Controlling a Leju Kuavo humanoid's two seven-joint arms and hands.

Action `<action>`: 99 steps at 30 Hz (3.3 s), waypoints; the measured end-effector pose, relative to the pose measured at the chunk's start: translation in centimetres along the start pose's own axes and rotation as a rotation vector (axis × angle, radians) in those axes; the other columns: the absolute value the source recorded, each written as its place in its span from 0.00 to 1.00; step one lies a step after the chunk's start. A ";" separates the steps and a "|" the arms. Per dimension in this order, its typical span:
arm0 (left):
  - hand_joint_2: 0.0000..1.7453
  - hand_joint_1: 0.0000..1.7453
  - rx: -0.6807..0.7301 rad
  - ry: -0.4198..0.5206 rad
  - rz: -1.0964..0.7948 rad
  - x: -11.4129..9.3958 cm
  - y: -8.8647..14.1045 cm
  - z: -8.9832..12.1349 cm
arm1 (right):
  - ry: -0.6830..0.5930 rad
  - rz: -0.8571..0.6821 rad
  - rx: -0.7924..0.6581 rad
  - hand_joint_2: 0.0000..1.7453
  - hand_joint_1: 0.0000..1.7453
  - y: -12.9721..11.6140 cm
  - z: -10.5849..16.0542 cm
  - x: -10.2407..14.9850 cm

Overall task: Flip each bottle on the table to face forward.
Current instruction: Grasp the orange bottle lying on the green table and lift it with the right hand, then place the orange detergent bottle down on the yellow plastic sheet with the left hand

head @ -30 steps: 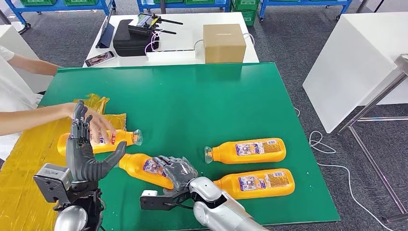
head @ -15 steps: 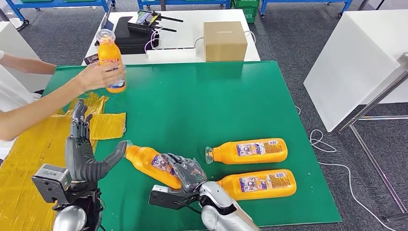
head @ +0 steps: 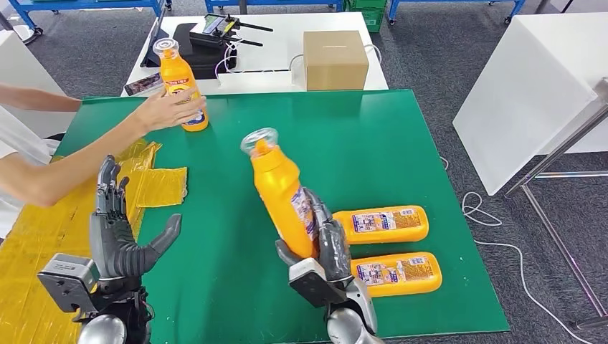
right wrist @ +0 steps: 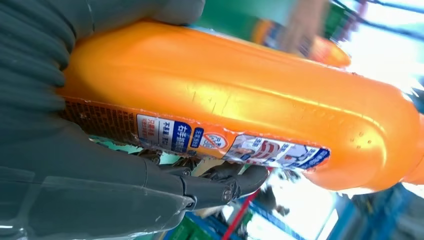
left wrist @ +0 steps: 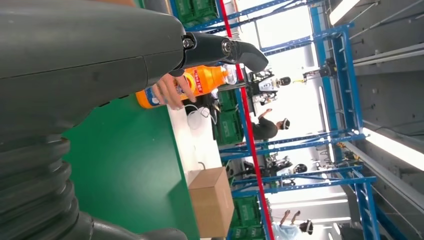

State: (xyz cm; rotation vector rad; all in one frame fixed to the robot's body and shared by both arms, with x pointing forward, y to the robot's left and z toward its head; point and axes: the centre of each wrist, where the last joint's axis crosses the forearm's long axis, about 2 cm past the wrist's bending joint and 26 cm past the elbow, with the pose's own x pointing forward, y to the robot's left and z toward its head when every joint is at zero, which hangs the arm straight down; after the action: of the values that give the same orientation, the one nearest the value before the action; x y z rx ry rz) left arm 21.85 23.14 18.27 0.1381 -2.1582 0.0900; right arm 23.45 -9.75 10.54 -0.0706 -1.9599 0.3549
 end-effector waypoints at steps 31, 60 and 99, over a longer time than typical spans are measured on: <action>1.00 0.00 -0.644 0.173 0.459 -2.2 -2.9 -0.2 | -0.232 -0.117 -0.159 1.00 1.00 -2.9 -0.6 1.7; 1.00 0.00 -0.692 0.175 0.546 -2.7 -3.6 -0.9 | -0.386 0.165 0.095 1.00 1.00 1.7 -0.8 1.9; 1.00 1.00 -0.639 0.203 0.660 -3.4 -3.8 -0.4 | -0.392 0.274 0.275 1.00 1.00 4.1 -0.4 0.0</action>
State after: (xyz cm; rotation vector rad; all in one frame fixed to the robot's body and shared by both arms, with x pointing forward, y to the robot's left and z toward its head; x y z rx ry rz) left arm 24.59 19.65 15.67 -0.9098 -1.8495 -0.2015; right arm 23.33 -5.72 9.56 -0.0969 -2.2707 0.8694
